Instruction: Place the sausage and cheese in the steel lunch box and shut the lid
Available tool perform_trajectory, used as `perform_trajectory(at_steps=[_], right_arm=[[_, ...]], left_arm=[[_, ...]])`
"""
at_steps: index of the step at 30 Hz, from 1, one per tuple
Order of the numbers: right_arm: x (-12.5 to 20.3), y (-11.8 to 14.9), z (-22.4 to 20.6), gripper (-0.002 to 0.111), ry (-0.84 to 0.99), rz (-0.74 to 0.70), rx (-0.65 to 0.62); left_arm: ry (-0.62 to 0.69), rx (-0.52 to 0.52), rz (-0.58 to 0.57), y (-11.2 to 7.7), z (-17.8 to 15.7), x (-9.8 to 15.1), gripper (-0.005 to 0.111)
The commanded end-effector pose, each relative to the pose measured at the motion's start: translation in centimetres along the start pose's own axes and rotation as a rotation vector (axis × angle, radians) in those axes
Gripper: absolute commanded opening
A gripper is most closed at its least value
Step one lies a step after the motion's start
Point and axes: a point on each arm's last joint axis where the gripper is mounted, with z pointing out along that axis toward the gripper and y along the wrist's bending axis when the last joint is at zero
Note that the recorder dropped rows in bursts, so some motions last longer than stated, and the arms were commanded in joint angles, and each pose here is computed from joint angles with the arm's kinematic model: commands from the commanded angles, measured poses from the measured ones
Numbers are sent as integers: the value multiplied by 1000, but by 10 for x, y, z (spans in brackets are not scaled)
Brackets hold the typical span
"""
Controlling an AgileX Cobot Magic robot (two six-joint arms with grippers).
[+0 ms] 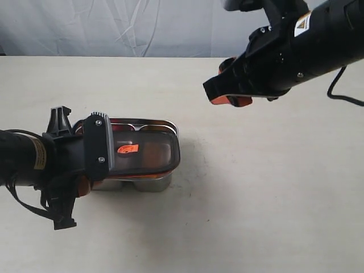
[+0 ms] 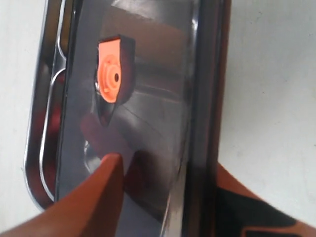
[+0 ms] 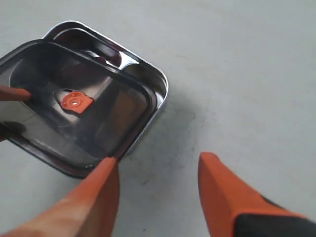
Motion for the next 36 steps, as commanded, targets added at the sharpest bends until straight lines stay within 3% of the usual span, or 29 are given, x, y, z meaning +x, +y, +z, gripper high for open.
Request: perform_trajectory(at_steps=[1, 8, 13, 22, 36], right_arm=[[15, 4, 15, 49, 28, 149, -81], [56, 0, 50, 49, 22, 499, -127], [77, -5, 60, 49, 7, 672, -106], [80, -4, 60, 49, 13, 712, -115], [81, -2, 60, 49, 33, 695, -131]], left_arm=[[20, 35, -47, -5, 1, 2, 49], [20, 35, -47, -5, 1, 2, 50], [30, 50, -67, -6, 1, 2, 50], [46, 85, -121, -9, 1, 4, 50], [82, 117, -111, -13, 11, 6, 50]])
